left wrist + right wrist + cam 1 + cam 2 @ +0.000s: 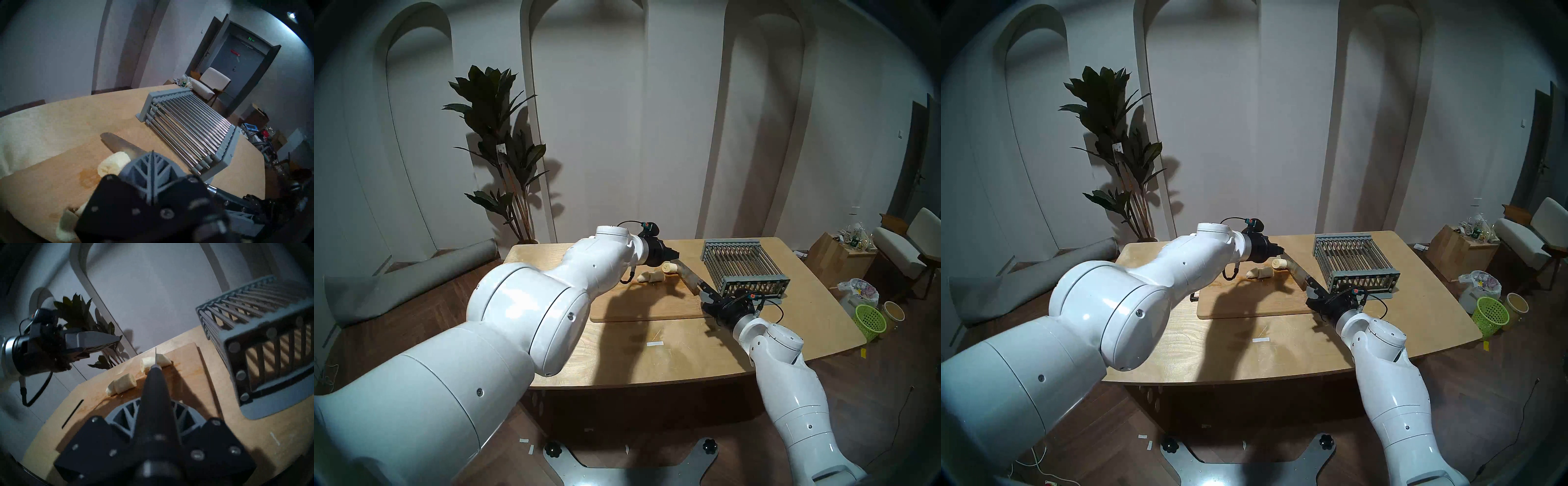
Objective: Cut the banana into four pieces on the cutting board
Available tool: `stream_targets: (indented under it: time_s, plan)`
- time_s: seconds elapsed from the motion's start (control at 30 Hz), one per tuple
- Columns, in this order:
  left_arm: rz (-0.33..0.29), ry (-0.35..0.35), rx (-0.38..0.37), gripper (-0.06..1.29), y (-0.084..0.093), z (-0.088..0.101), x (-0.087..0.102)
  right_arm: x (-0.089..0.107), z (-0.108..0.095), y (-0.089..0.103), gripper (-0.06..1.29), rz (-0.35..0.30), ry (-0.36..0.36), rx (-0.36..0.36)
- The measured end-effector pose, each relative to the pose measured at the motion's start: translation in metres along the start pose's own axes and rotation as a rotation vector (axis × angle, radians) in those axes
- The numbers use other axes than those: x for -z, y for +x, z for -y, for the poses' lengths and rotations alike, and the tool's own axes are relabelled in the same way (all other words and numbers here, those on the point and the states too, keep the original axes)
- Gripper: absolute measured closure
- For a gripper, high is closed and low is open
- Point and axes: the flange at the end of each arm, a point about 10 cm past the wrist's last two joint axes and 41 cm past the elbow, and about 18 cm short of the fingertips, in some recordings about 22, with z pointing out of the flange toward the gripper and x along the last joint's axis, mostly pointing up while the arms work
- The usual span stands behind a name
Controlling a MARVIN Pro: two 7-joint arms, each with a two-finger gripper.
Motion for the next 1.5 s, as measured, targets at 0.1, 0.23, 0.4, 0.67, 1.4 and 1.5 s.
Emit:
stream_targets:
  time_s: [0.1,0.23,0.4,0.67,1.4,1.5]
  plan:
    - [-0.002,-0.01,0.003,1.26,-0.002,0.005,0.004,0.003,-0.009,-0.002,0.93,0.007,0.011,-0.133]
    - [-0.005,-0.037,0.007,1.26,-0.006,0.011,0.01,0.006,-0.018,-0.003,0.93,0.017,0.029,-0.286]
    - [-0.009,-0.077,0.007,1.26,-0.008,0.016,0.016,0.007,-0.009,0.006,0.93,0.04,0.031,-0.257]
    - [-0.017,-0.089,0.01,1.26,-0.009,0.021,0.021,-0.002,0.026,0.012,0.93,0.075,0.042,0.049]
    - [-0.306,0.057,0.116,1.26,0.016,0.106,0.095,0.008,0.08,-0.009,0.93,0.057,0.031,0.657]
    - [-0.312,0.138,0.137,1.26,-0.001,0.129,0.108,0.011,0.076,-0.005,0.93,0.045,0.012,0.67]
